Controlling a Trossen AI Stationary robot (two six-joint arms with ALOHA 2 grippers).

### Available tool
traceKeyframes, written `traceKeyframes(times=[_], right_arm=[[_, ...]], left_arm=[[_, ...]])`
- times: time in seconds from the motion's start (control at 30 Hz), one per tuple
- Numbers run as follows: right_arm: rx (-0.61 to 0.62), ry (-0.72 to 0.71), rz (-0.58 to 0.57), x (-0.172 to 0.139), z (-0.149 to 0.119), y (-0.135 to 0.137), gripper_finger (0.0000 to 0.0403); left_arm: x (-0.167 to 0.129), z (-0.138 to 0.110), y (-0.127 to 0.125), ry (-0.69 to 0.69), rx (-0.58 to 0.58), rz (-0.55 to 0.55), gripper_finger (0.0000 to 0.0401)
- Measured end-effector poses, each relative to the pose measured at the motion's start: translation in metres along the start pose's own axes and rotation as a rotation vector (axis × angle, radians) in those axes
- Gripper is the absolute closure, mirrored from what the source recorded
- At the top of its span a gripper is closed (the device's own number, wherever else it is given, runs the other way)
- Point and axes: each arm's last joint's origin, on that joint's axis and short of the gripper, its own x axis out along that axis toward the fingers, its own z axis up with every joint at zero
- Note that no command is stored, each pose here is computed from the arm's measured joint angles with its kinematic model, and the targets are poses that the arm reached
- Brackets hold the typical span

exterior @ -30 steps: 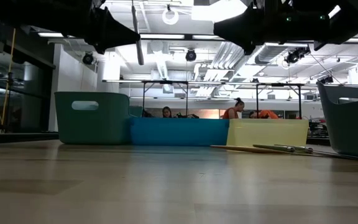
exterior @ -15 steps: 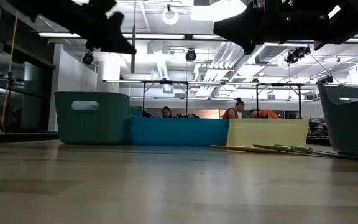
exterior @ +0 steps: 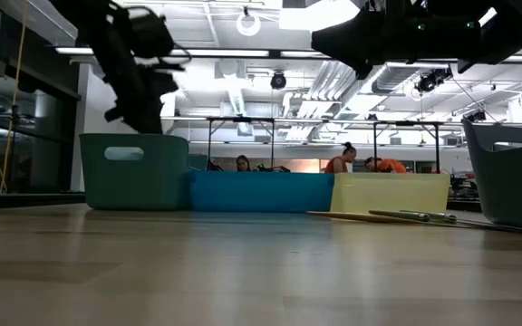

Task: Sort silverware by color (type)
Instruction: Put the blue knife into the green bin

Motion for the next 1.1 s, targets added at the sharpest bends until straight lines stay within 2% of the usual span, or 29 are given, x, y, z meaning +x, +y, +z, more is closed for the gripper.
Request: traceKeyframes(times=[0.27,0.57,0.8,1.1], right_arm=[[-0.002,0.000,-0.004,0.000,0.000,0.000,0.0300],[0.000,0.000,-0.004,0.000,0.000,0.000,0.0300],[-0.001,0.000,-0.003,0.000,0.000,0.000,0.0300],[0.000,0.000,-0.003,0.000,0.000,0.000,0.0300]], left_arm=[[0.020,-0.017,0.004,0.261,0.016,0.017,0.0375],[0.040,-0.028,0.005,0.417,0.030,0.072,0.0373],[0.047,-0.028,0.005,0.441,0.059,0.083,0.0351],[0.040,-0.028,0.006,0.412,0.086,0.098,0.0324]])
